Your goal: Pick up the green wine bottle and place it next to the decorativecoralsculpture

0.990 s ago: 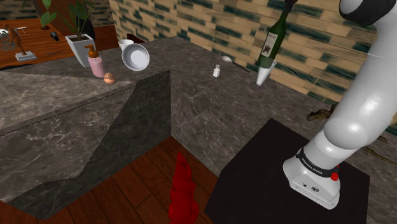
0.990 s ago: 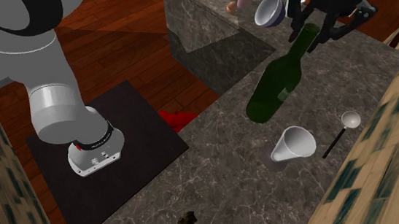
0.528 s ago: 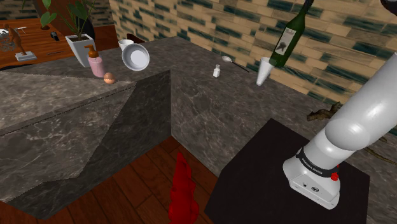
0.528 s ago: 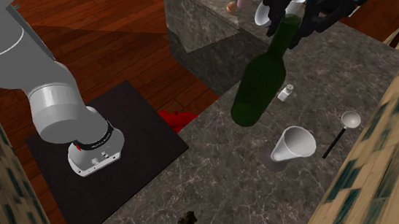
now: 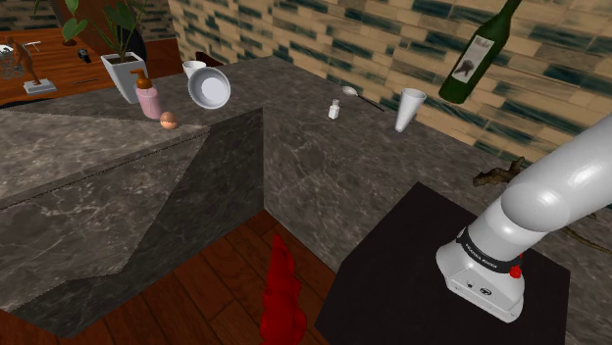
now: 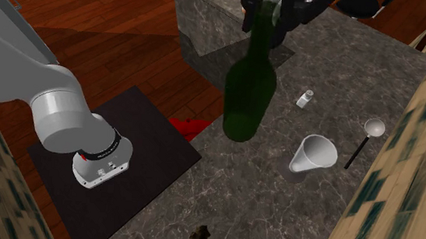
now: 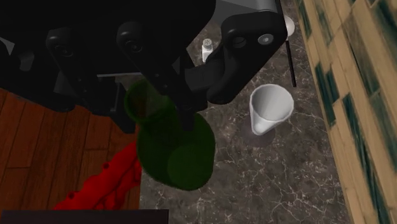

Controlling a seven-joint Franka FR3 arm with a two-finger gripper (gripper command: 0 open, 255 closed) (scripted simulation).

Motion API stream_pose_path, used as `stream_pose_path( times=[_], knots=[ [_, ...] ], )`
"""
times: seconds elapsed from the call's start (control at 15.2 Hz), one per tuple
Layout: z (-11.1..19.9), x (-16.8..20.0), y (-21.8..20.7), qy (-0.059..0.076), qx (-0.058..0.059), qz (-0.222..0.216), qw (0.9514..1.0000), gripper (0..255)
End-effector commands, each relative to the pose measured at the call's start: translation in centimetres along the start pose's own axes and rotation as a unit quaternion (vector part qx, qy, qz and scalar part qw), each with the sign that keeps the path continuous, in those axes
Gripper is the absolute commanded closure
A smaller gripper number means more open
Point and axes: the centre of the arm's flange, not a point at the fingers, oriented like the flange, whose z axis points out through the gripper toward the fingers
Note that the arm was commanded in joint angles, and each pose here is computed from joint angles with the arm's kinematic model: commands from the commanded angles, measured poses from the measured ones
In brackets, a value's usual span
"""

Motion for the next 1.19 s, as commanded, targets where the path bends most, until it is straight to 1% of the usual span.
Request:
stream_pose_path(
  times=[0.0, 0.73, 1.12],
  knots=[
    [-1.1, -2.3, -0.6, 0.0, 0.0, 0.0, 1.0, 255],
    [-7.2, -15.5, -3.6, 0.0, 0.0, 0.0, 1.0, 255],
    [-4.0, -15.4, -3.7, 0.0, 0.0, 0.0, 1.0, 255]
  ],
)
